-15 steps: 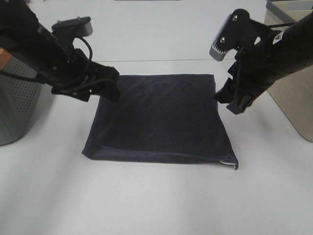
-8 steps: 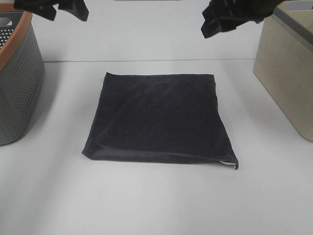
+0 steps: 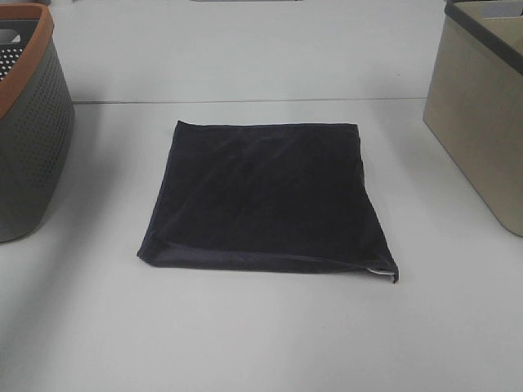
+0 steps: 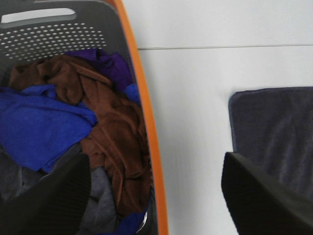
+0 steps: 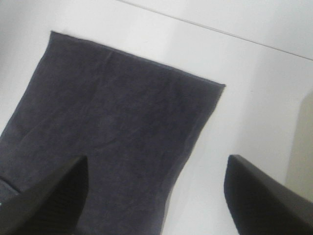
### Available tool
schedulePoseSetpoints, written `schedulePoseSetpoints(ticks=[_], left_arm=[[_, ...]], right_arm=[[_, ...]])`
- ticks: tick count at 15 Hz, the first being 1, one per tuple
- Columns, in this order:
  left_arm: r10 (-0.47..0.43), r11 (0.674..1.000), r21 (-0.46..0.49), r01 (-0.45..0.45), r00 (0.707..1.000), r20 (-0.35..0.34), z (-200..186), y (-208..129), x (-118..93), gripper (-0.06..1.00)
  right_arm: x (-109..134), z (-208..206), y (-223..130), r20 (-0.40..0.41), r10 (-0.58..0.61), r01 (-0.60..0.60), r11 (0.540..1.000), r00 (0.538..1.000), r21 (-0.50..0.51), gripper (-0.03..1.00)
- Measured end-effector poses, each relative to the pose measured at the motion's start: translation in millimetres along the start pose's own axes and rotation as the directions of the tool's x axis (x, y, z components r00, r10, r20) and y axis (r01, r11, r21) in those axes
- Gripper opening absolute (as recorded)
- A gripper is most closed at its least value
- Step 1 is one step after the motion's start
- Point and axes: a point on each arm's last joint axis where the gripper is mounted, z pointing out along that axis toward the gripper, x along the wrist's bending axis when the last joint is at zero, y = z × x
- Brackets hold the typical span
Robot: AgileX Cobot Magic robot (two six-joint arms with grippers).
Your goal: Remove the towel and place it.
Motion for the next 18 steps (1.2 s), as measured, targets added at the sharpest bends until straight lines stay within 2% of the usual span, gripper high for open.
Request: schedulePoseSetpoints(ticks=[3, 5, 10, 18], left_arm=[[-0.077, 0.995, 0.058, 0.08, 0.995, -0.057, -1.9, -5.0, 36.7, 0.75], [-0.106, 0.992, 0.059, 0.112, 0.99, -0.092, -5.4, -8.7, 55.1, 0.77], [-0.072, 0.99, 0.114, 0.083, 0.993, -0.096, -32.4, -46.6, 53.2, 0.78], [-0.067, 0.983, 0.163, 0.083, 0.993, -0.097, -67.1, -108.7, 46.4, 0.78]], right_arm=[[-32.7, -4.8, -0.2, 0.077, 0.101, -0.1, 0.995, 0.992, -0.008, 0.76], [-37.0, -8.7, -1.0, 0.091, 0.12, -0.119, 0.993, 0.989, -0.011, 0.76], [-32.2, -46.9, -18.2, 0.101, 0.11, -0.108, 0.994, 0.989, -0.03, 0.76], [-24.0, -47.8, -101.0, 0.104, 0.09, -0.108, 0.977, 0.991, 0.186, 0.76]])
